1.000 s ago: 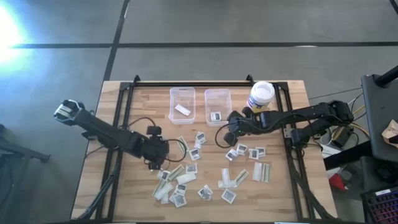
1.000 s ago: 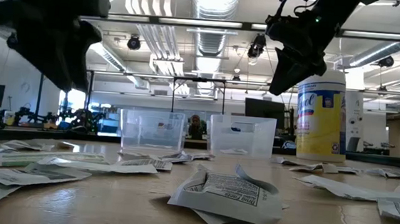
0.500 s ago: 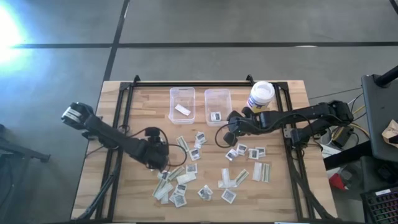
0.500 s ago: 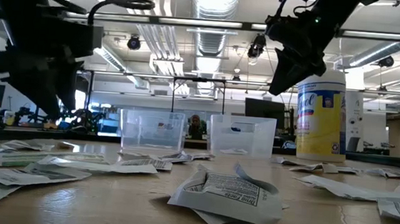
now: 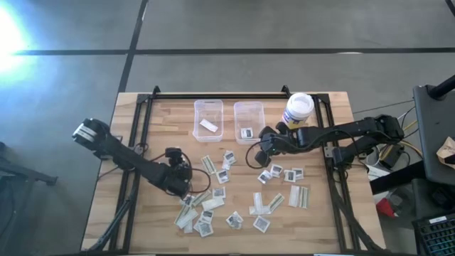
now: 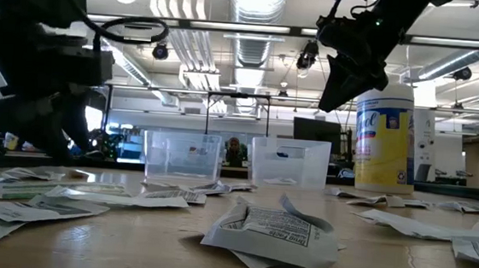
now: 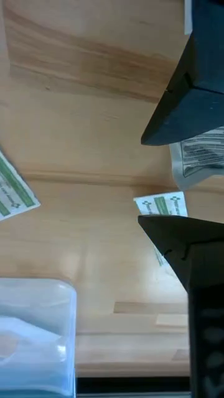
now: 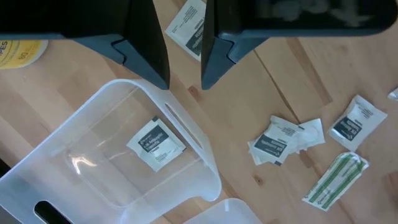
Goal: Pick & Place First Aid Supplies
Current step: Put the green bandage pack into the left transparent bin
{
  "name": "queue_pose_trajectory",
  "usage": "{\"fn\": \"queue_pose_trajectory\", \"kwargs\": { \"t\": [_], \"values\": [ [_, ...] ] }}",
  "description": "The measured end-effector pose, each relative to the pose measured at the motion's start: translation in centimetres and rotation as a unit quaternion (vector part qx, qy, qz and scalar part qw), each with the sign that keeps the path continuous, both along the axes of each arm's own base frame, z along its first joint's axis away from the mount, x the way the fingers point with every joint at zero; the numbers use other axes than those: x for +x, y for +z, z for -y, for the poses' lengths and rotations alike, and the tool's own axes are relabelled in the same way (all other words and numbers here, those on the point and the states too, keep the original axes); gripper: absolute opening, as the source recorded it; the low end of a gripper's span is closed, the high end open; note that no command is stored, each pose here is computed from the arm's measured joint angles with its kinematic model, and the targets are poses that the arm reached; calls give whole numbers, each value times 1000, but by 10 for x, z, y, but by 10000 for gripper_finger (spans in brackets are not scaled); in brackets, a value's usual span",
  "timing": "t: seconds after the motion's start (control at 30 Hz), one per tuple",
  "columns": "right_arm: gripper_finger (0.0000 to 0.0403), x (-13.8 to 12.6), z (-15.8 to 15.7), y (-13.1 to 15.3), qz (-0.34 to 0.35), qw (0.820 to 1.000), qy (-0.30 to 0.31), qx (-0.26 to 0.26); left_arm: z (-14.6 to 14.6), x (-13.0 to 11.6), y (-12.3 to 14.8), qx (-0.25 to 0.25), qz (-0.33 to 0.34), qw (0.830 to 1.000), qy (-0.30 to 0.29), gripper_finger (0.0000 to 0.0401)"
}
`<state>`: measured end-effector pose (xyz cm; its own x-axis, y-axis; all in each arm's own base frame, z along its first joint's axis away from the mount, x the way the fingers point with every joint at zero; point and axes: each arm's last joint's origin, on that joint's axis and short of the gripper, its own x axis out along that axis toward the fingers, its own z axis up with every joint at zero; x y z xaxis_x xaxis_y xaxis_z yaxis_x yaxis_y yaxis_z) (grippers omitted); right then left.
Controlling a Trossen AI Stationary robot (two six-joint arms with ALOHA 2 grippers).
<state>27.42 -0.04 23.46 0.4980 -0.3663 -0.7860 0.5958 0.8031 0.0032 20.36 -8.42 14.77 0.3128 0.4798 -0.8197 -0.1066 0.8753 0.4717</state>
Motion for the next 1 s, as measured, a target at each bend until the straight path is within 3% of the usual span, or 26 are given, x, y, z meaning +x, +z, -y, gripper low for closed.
{"fn": "queue_pose_trajectory", "kwargs": {
  "t": [0.27, 1.0],
  "values": [
    [74, 0, 0, 0, 1, 1000, 0, 0, -5, -6, -15, 38, -8, 999, 2, 190],
    [84, 2, 0, 1, 11, 1000, 0, 1, -14, -18, -28, 58, 10, 997, 39, 190]
  ]
}}
